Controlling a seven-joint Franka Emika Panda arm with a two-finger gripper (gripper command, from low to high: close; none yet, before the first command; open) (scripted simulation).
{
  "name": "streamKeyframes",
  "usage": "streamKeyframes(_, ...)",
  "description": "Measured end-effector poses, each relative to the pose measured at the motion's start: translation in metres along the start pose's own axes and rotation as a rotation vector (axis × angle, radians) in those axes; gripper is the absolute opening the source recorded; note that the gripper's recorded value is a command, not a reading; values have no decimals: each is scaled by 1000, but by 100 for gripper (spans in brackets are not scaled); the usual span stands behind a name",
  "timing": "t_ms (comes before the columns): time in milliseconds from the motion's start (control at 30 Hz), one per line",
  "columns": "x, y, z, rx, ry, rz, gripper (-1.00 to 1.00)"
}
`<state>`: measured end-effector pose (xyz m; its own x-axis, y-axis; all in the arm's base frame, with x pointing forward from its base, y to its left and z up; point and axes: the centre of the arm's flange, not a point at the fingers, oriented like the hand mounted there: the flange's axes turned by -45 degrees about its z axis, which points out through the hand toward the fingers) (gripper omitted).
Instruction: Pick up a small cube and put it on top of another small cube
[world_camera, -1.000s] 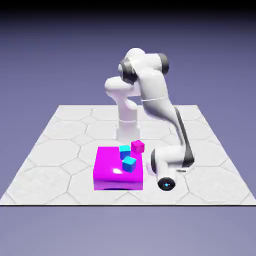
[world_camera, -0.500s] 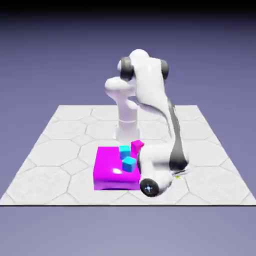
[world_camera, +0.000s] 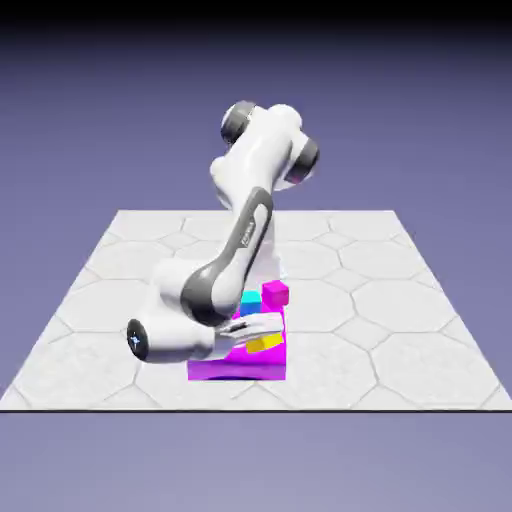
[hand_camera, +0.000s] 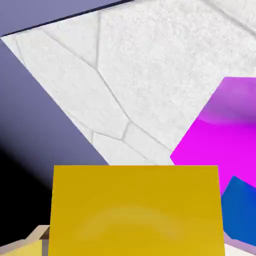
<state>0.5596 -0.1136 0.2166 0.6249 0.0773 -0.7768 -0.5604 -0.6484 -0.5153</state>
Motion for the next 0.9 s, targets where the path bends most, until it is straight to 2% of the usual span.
streamKeyframes(133, -30, 47, -25, 46, 10, 144, -100)
streamKeyframes(400, -51, 75, 36, -94, -169, 406, -100)
streamKeyframes(600, -85, 51, 53, -152, -175, 521, -100)
streamKeyframes(733, -80, 63, 101, -151, -175, 520, -100)
streamKeyframes(767, -80, 66, 109, -151, -174, 521, 100)
streamKeyframes(833, -80, 66, 109, -152, -174, 521, 100)
streamKeyframes(900, -81, 59, 86, -152, -176, 520, 100)
